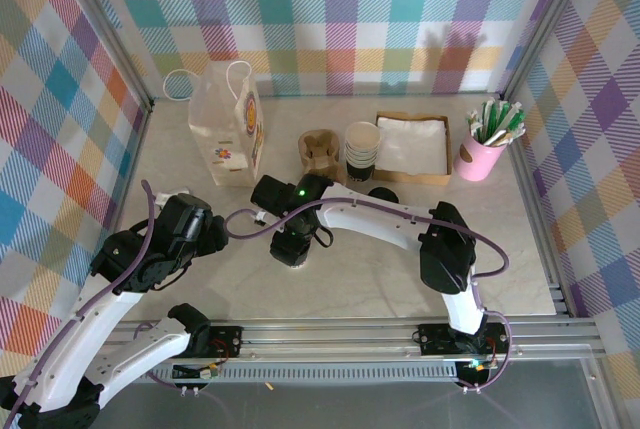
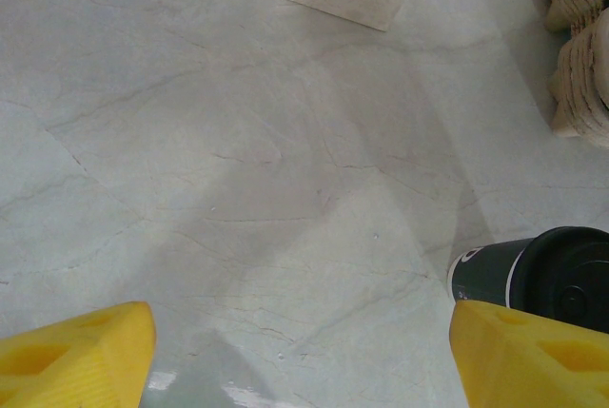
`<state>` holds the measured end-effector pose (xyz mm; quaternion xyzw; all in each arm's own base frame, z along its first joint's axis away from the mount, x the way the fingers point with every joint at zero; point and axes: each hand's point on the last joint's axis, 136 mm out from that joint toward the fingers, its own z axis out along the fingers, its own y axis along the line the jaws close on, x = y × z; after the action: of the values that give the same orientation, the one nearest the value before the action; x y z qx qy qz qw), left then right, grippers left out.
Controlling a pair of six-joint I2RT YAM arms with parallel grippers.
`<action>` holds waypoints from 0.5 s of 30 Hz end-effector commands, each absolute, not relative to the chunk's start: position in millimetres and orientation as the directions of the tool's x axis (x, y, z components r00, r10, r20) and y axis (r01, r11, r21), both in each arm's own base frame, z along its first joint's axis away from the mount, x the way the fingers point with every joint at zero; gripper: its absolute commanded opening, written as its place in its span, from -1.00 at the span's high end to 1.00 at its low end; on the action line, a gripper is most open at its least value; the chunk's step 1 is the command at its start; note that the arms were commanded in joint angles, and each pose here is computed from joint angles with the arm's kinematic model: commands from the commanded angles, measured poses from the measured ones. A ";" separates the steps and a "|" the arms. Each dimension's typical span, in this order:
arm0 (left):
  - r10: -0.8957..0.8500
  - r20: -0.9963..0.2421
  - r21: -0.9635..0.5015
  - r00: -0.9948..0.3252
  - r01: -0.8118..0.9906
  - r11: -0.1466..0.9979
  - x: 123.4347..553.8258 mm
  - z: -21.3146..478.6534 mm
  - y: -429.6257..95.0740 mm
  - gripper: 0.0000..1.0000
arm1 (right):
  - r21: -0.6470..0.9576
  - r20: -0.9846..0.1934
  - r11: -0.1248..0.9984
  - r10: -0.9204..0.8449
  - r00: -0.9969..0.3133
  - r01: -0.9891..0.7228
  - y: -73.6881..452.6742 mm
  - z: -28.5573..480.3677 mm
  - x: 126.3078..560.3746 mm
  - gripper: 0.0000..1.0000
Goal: Pack the takeout coffee
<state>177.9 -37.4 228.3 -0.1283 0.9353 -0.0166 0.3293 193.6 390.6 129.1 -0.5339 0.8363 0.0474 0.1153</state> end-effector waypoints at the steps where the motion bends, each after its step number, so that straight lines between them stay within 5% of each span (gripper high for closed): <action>1: -0.265 -0.606 -0.117 -0.750 -0.245 0.962 178.0 224.7 -36.0 -0.61 | -0.053 -0.158 0.403 -0.907 -0.390 -0.914 381.3 113.7 186.2 -0.57; 15: -0.254 -0.613 -0.117 -0.748 -0.231 0.966 188.2 231.0 -42.9 -0.61 | -0.028 -0.195 0.472 -0.867 -0.458 -0.881 371.5 127.4 183.9 -0.28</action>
<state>182.0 -40.9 223.1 -0.1249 0.9402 -0.0085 0.3168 193.3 389.5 130.4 -0.5244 0.8420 0.0496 0.1168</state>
